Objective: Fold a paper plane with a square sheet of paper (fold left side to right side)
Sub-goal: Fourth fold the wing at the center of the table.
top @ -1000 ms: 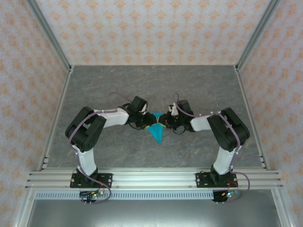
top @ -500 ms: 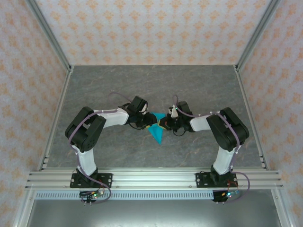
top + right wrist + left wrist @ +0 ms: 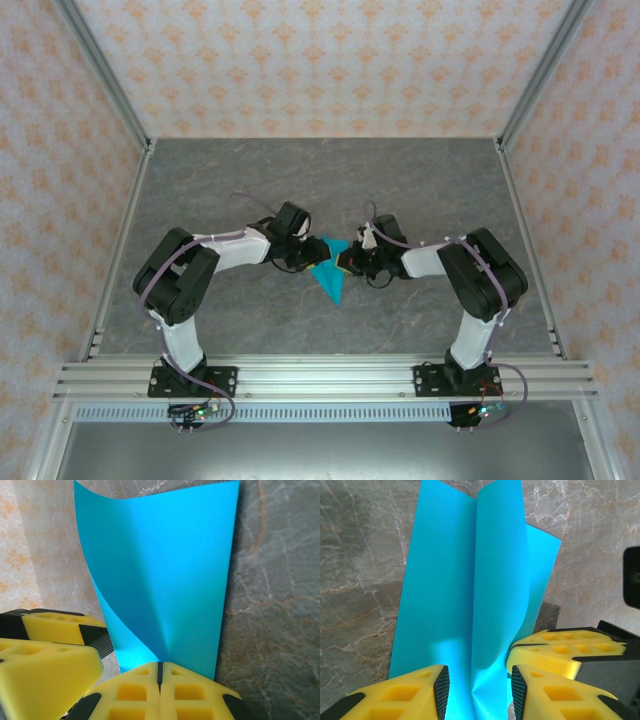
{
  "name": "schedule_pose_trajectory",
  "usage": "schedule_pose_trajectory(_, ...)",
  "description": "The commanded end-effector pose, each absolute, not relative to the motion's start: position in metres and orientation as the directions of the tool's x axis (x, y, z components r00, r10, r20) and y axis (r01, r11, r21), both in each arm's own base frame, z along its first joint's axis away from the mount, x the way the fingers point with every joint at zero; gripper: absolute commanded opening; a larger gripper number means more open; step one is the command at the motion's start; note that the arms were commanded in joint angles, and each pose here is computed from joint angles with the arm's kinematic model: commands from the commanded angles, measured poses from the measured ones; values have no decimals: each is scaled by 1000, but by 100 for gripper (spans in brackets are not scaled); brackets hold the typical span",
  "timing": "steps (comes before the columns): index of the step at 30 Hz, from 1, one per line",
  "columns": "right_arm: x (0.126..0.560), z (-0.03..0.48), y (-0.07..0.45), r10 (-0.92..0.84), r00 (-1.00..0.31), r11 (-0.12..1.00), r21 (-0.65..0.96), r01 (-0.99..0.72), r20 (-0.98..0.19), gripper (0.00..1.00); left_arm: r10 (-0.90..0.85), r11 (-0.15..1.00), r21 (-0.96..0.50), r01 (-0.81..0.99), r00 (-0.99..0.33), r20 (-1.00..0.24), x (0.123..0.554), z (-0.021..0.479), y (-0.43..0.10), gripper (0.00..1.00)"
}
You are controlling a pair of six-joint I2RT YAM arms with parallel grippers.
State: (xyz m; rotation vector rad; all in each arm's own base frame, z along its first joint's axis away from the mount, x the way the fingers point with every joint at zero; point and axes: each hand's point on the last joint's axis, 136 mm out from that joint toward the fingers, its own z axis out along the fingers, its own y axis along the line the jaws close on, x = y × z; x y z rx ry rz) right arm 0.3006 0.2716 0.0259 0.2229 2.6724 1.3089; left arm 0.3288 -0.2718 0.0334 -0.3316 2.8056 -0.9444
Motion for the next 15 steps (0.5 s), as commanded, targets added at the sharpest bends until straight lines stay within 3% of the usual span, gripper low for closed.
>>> schedule_pose_trajectory(1,310,45,276,196,-970,597,802,4,-142,3,-255,780,-605,-161,-964,-71,331,26,-275,41)
schedule_pose_trajectory(8,311,54,279,194,-969,576,817,-12,-151,6,-253,783,-598,-169,-966,-58,330,19,-275,38)
schedule_pose_trajectory(15,311,60,279,202,-966,572,820,-18,-162,16,-254,783,-598,-169,-965,-59,331,19,-275,37)
